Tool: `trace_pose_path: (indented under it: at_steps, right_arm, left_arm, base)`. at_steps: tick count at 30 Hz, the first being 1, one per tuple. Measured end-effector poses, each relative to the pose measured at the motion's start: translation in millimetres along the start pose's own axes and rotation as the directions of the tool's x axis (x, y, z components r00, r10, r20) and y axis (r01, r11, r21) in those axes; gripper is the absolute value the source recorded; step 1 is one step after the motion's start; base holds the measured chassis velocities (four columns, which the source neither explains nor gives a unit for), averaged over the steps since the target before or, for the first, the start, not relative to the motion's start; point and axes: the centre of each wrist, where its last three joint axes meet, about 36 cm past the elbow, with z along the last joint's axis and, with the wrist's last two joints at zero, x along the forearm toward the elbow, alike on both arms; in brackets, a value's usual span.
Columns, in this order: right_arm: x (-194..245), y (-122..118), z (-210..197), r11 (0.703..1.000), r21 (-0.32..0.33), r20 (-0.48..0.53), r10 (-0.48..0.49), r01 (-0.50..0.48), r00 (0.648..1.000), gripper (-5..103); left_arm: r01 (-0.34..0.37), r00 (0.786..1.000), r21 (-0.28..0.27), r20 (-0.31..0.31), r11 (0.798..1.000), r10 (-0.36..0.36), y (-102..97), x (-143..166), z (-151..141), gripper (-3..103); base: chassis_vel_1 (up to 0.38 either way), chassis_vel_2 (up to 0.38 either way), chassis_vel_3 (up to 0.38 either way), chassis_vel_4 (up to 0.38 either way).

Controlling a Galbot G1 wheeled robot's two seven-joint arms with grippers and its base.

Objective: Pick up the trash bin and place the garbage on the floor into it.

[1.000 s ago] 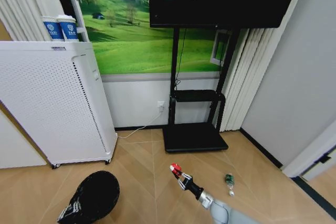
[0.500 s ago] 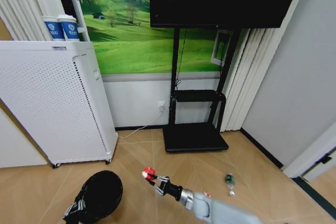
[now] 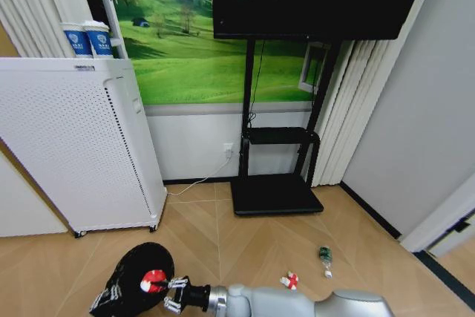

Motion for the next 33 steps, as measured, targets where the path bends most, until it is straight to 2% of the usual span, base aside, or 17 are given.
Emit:
trace_pose_path:
  at_steps: [12,14,21,22,23,24,26,27,29,30,32,33]
  right_arm:
    - [-28,21,29,1.0,-0.016,-0.062,-0.018,0.018,0.998,19]
    - [-39,31,33,1.0,-0.025,-0.068,-0.013,0.012,0.998,19]
    - [-49,41,38,0.999,-0.05,-0.089,0.008,-0.012,0.996,16]
    - [-49,41,40,0.999,-0.051,-0.096,0.01,-0.015,0.995,25]
    - [-49,41,40,0.999,-0.051,-0.096,0.01,-0.015,0.995,25]
    - [-48,39,41,0.999,-0.05,-0.1,0.015,-0.02,0.995,30]
    - [-47,37,41,0.999,-0.049,-0.102,0.019,-0.024,0.995,30]
    - [-43,32,42,0.998,-0.044,-0.108,0.03,-0.035,0.994,41]
    - [-39,29,42,0.997,-0.04,-0.112,0.055,-0.06,0.992,51]
    - [-39,29,42,0.997,-0.04,-0.112,0.055,-0.06,0.992,51]
    - [-34,25,42,0.996,-0.037,-0.116,0.079,-0.084,0.99,62]
    - [-34,25,42,0.996,-0.037,-0.116,0.079,-0.084,0.99,62]
  left_arm:
    - [-0.017,1.0,0.014,-0.013,1.0,0.017,-10.9,11,8,8]
    - [-0.017,1.0,0.015,-0.01,1.0,0.017,-10.9,9,9,8]
    - [-0.008,1.0,0.019,-0.011,1.0,0.009,-9.7,9,8,8]
    - [-0.012,1.0,0.024,-0.01,1.0,0.012,-11.4,11,9,8]
    - [-0.012,1.0,0.024,-0.01,1.0,0.012,-11.4,11,9,8]
    - [-0.022,1.0,0.026,-0.008,0.999,0.022,-12.6,13,10,8]
    - [-0.027,1.0,0.026,-0.009,0.999,0.027,-13.1,14,10,8]
    - [-0.03,0.999,0.026,-0.011,0.999,0.03,-13.8,15,11,8]
    - [-0.031,0.999,0.026,-0.01,0.999,0.031,-14.1,16,13,8]
    - [-0.031,0.999,0.026,-0.01,0.999,0.031,-14.1,16,13,8]
    - [-0.034,0.999,0.024,-0.014,0.999,0.034,-14.0,17,14,8]
    - [-0.034,0.999,0.024,-0.014,0.999,0.034,-14.0,17,14,8]
  base:
    - [0.0,0.0,0.0,0.0]
    - [0.0,0.0,0.0,0.0]
    - [0.0,0.0,0.0,0.0]
    - [0.0,0.0,0.0,0.0]
    - [0.0,0.0,0.0,0.0]
    - [0.0,0.0,0.0,0.0]
    - [0.0,0.0,0.0,0.0]
    - [0.0,0.0,0.0,0.0]
    - [0.0,0.0,0.0,0.0]
    - [0.0,0.0,0.0,0.0]
    - [0.0,0.0,0.0,0.0]
    - [0.0,0.0,0.0,0.0]
